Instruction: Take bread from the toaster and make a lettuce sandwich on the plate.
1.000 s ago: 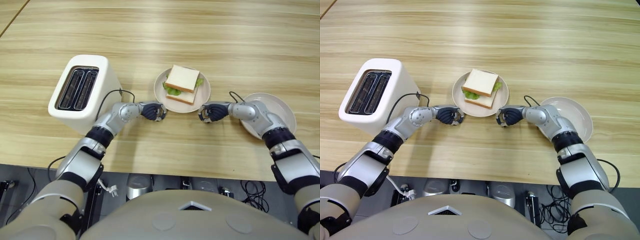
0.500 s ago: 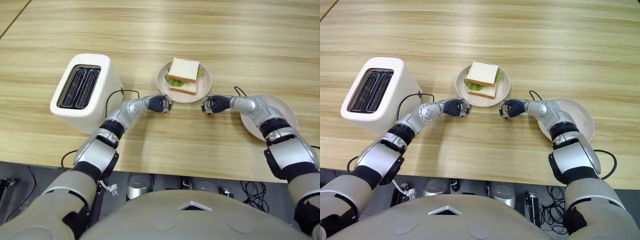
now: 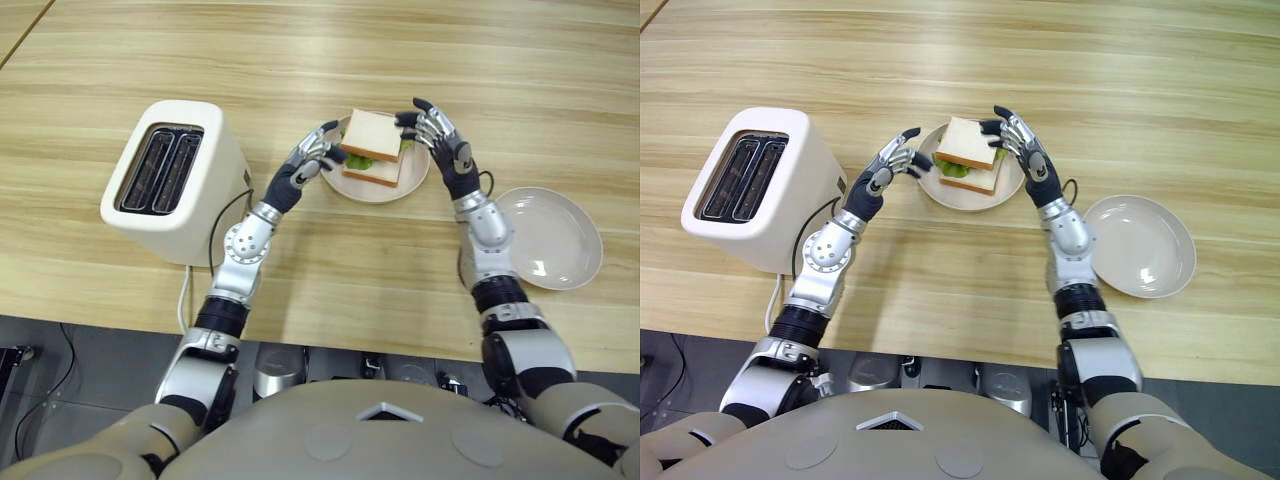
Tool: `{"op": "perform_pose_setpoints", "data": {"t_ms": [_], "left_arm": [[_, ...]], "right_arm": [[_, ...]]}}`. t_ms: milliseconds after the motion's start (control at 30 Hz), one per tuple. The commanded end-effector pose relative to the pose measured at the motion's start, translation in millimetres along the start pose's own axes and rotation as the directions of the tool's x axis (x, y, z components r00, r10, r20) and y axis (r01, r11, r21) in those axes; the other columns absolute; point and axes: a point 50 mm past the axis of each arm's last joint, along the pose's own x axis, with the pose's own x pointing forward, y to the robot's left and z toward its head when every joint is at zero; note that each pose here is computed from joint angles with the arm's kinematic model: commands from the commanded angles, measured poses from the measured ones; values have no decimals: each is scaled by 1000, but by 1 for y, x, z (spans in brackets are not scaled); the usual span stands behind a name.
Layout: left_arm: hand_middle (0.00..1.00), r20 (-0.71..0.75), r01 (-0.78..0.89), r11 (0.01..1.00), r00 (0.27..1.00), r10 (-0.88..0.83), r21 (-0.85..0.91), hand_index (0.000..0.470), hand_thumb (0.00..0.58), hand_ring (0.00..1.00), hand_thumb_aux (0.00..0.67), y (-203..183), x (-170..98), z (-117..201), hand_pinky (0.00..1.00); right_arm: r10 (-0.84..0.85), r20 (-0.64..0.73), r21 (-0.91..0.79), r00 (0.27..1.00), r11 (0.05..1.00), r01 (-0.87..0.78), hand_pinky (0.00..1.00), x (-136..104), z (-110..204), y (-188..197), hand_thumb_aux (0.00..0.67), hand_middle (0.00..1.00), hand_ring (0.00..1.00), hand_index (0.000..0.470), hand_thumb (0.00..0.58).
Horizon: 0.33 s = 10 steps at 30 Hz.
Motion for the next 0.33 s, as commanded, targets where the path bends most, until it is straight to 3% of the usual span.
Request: {"op": "perform_pose_setpoints", "data": {"t_ms": [33,333], "left_arm": [[0,7,-123,992,992,123,-36,0,0,0,0,8,-7,-3,0],[0,-9,-318,948,948,318,-15,0,0,0,0,29,-14,-11,0]], "right_arm": [[-136,42,-50,990,989,139,0,-2,3,-3,0,0,0,0,0],[-174,48,-198,984,963,180,0,-12,2,-9,0,0,0,0,0]]}}
